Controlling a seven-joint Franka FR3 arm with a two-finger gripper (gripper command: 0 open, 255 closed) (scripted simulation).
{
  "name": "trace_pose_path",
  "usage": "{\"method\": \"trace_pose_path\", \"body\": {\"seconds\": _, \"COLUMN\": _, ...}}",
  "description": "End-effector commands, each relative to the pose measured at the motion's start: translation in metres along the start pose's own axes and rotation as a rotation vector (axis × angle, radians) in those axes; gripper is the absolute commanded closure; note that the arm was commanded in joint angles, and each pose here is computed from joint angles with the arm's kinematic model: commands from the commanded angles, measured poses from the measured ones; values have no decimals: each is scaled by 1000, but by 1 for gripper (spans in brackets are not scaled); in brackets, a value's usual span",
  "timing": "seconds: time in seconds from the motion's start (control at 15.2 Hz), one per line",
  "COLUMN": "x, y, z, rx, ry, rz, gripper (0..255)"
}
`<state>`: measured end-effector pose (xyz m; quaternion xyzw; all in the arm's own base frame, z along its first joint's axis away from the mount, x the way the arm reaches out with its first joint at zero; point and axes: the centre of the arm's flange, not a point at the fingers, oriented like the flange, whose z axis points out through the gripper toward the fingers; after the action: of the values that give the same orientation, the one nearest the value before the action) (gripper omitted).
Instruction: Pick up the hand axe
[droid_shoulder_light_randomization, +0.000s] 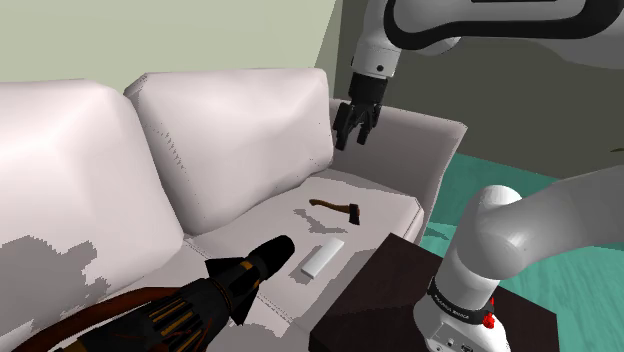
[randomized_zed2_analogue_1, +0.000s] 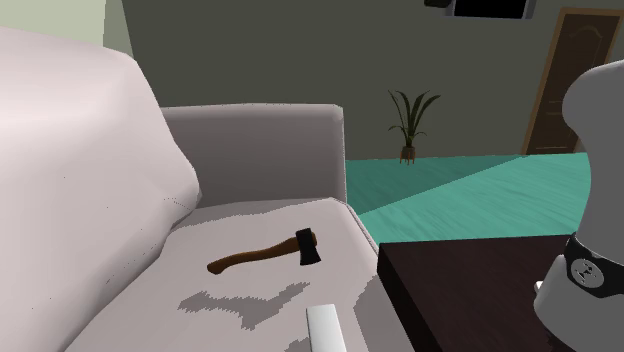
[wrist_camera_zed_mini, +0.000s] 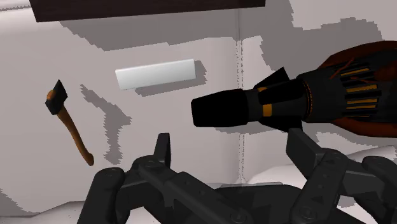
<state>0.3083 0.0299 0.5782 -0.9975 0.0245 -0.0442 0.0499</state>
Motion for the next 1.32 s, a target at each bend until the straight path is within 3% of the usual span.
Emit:
{"method": "trace_pose_path", "body": {"seconds": 0.0, "x": 0, "y": 0, "z": 0, "rx": 0, "ry": 0, "rz": 0, "gripper": 0}}
{"method": "trace_pose_path", "body": {"seconds": 1.25, "x": 95, "y": 142, "z": 180, "rx": -48, "ry": -33, "rz": -47, "gripper": 0}}
